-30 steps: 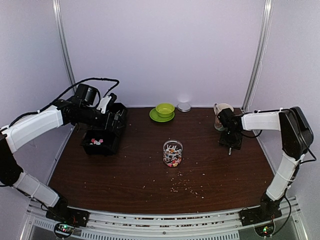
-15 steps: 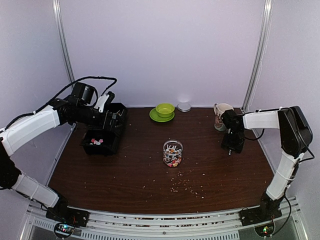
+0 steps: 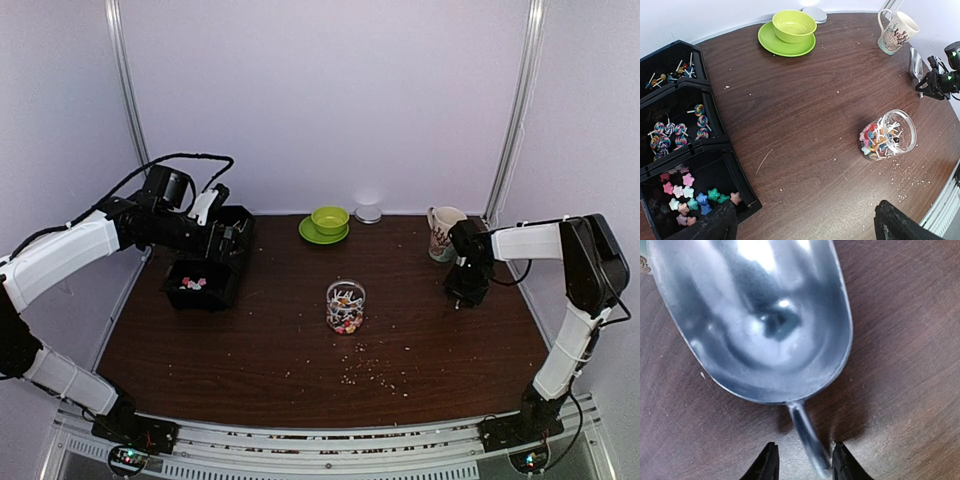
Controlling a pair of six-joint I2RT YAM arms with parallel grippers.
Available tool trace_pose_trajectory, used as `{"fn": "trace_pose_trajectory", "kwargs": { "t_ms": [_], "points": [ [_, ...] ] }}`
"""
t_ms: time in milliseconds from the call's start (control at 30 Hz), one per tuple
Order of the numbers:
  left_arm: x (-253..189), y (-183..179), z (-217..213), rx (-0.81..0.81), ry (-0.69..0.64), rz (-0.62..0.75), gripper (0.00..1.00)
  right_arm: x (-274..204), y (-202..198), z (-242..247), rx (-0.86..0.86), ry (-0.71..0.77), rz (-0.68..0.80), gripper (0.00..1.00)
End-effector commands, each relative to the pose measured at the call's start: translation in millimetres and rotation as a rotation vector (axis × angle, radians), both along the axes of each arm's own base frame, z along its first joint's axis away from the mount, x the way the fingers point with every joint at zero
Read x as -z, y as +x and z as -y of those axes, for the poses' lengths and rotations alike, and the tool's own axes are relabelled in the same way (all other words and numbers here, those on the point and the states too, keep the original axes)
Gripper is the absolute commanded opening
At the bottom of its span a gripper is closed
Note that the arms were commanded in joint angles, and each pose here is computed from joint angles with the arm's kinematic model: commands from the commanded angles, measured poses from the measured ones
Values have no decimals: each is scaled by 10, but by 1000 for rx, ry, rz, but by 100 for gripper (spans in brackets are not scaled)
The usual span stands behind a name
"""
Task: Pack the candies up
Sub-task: Pick up the spatula from the corner of the board.
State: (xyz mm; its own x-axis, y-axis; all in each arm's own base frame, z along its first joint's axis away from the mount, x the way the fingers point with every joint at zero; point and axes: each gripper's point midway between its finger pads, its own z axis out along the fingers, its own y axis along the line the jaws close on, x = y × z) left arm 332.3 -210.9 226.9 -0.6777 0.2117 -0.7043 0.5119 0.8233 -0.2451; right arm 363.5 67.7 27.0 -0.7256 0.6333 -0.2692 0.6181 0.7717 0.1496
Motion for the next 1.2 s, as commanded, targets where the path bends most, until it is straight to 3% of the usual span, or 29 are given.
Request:
{"fn": "trace_pose_trajectory", "kwargs": {
  "t_ms": [0,367,533,767,1033,1167],
  "points": [
    [-185,54,37,-5,-28,52,98,-46,55,-43,28,50,29,32],
    [-216,48,36,-3,-32,60,98,32,-2,-111,5,89,21,16],
    [-207,49,37,-2,-30,58,98,112,-98,-170,-15,122,22,3],
    [-181,57,50,1,-30,52,98,-129,-225,-193,-100,45,79,1],
    [-292,31,100,31,-70,95,98,-960,-205,-776,-470,-112,279,0],
    [-413,-8,119,58,-98,147,98,-1327,-319,-1263,-715,-104,395,0]
  ]
}}
